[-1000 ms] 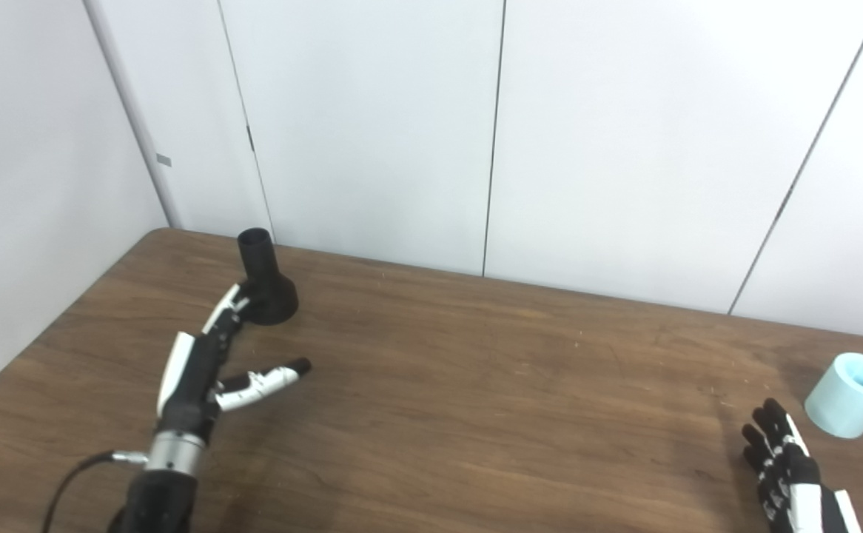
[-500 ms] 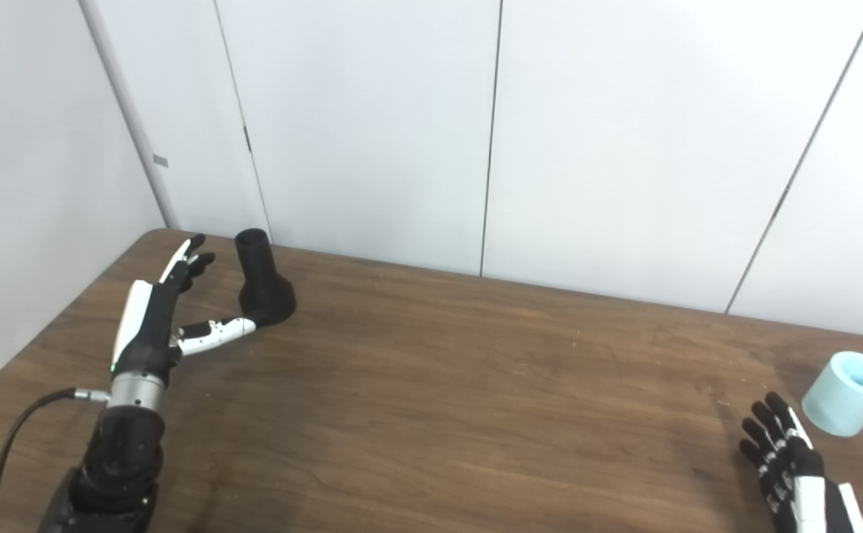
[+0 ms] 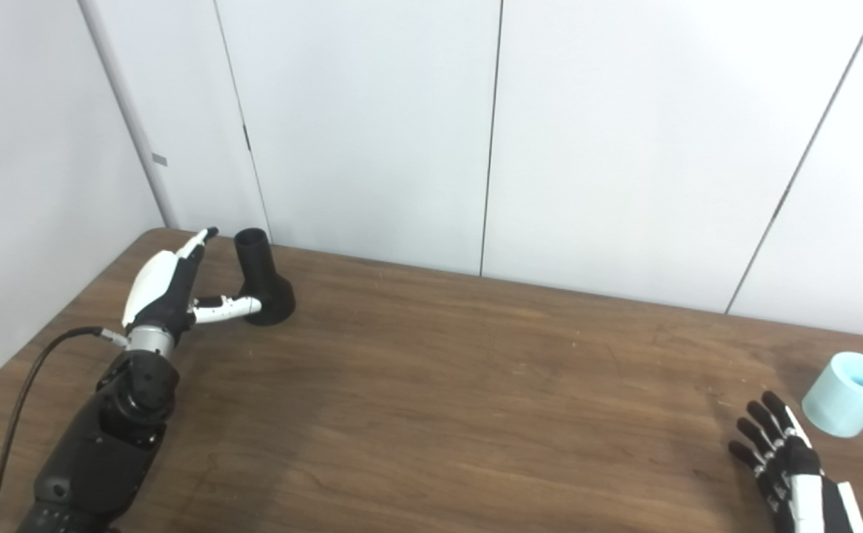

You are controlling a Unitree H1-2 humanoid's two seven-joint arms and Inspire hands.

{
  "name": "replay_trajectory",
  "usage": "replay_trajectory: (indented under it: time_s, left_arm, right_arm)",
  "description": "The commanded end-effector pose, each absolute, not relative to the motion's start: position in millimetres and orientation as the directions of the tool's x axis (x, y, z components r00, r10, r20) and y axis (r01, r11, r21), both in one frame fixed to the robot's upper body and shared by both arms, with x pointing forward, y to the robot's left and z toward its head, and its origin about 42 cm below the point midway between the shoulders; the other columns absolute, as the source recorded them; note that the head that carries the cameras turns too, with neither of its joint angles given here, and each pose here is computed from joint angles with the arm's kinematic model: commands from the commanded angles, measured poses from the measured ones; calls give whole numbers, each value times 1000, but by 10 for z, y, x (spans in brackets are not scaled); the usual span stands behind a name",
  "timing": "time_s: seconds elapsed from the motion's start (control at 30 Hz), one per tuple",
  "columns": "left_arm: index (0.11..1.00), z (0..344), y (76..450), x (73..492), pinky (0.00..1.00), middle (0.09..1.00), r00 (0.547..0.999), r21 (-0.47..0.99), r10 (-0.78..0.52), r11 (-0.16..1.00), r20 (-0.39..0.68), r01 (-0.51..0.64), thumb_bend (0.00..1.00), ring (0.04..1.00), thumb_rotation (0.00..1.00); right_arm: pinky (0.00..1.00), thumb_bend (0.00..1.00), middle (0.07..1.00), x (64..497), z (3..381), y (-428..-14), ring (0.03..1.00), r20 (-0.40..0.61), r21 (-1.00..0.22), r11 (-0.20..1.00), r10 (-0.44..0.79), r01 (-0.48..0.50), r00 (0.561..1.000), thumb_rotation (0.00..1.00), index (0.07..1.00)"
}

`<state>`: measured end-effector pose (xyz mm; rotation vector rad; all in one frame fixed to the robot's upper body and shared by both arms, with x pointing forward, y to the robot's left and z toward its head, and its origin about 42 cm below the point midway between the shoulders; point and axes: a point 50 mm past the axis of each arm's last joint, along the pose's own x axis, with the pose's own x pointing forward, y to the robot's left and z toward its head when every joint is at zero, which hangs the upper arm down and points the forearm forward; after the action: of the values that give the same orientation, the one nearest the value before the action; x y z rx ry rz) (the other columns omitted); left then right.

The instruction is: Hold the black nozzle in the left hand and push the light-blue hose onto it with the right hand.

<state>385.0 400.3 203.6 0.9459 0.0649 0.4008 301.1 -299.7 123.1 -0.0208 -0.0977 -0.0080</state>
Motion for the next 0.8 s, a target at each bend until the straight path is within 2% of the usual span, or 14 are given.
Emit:
replay_trajectory:
  time_s: [0.0, 0.27, 0.47, 0.77]
  left_arm:
    - [926, 2357, 4064, 4024, 1000, 999, 921, 827, 342, 452, 186, -335, 986, 1000, 423]
    - [917, 2353, 4001, 4182, 1000, 996, 942, 865, 314, 435, 115, -251, 1000, 1000, 486]
    - [911, 2288, 3910, 4341, 1000, 985, 934, 868, 354, 446, 53, -218, 1000, 1000, 500]
    - [908, 2240, 3908, 4464, 1000, 977, 926, 894, 377, 406, 26, -190, 1000, 1000, 511]
  right_arm:
    - [811, 562, 895, 2925, 1072, -2930, 887, 65, -1, 1000, -10, 10, 998, 1000, 943]
    - [806, 564, 873, 2942, 1079, -2918, 881, 65, -16, 1000, -17, 18, 998, 1000, 940]
    - [813, 556, 872, 2941, 1121, -2885, 875, 72, -5, 1000, -17, 18, 997, 1000, 941]
    - [813, 558, 849, 2942, 1124, -2863, 873, 73, 10, 1000, -23, 23, 997, 1000, 942]
